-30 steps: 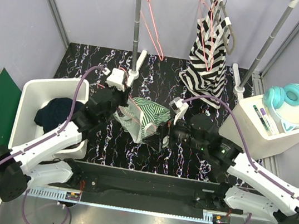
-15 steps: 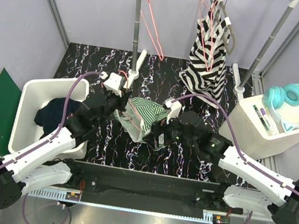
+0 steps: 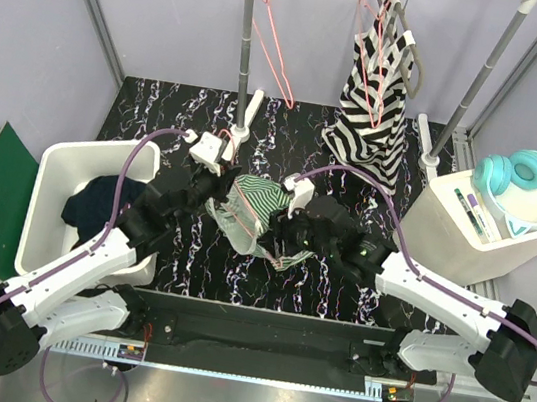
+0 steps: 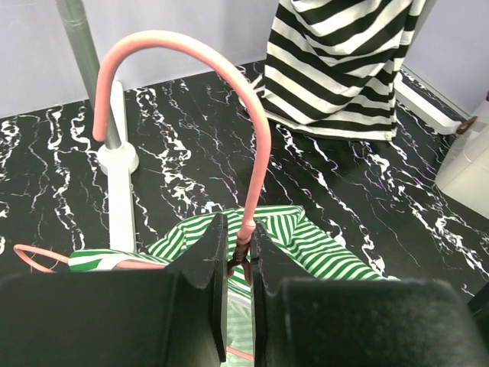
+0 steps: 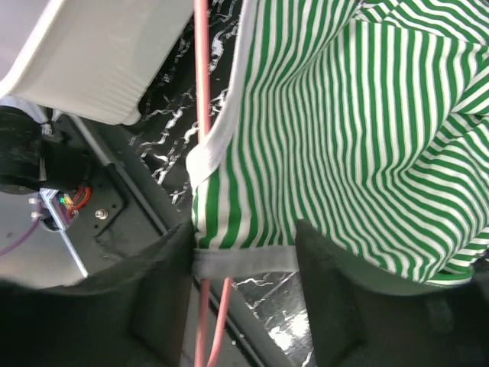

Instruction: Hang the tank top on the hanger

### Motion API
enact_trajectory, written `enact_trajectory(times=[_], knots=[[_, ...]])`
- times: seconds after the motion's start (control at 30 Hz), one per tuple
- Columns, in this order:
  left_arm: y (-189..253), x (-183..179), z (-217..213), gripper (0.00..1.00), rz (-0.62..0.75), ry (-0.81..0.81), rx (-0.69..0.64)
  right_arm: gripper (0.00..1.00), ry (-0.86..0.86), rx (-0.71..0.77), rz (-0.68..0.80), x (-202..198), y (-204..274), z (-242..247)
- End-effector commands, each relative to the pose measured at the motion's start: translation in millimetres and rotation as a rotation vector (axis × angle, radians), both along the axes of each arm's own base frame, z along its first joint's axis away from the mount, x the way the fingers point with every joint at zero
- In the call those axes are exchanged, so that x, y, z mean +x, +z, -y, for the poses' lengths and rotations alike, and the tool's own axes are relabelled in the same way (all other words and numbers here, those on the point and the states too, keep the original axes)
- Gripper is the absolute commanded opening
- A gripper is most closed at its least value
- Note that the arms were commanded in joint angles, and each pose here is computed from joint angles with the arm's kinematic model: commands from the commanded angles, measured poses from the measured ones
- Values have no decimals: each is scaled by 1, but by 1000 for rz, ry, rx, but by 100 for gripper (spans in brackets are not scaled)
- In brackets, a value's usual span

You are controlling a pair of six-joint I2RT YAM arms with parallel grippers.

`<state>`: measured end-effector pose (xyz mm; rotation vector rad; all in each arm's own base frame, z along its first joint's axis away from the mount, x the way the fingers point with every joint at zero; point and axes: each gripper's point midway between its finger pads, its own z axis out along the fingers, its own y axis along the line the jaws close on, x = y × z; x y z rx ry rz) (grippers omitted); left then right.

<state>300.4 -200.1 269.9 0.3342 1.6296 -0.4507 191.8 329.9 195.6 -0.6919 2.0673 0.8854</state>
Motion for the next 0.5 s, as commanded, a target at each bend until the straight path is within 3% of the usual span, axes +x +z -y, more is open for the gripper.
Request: enact_trajectory(times=[0.0,0.03,0.1,0.13,0.2,0.27,0.3,0.33,0.37,0.4,0.47], knots=[[25,-1,11,0,59,-52,-56,48,-29,37,65,14,14,-9],[25,-2,13,0,60,-61,-61,34,-28,39,67,13,14,-10],[27,-2,15,0,58,-70,-67,23,-46,38,67,16,12,-8],[26,-2,15,0,54,-70,-68,12,-53,40,68,16,13,-7],[28,-3,17,1,50,-74,-78,2,-85,37,74,20,12,-2],[30,-3,17,21,42,-77,-84,0,-112,36,72,21,11,3],[30,-3,18,53,38,-80,-83,0,-135,35,80,22,11,8],[29,-4,18,65,27,-81,-78,0,-144,39,82,22,12,10],[33,-4,18,74,27,-81,-82,0,-157,39,80,22,12,13],[33,-4,17,89,22,-78,-80,0,-173,30,84,22,12,19],[38,-5,14,99,-1,-61,-96,0,-195,22,83,23,11,25]])
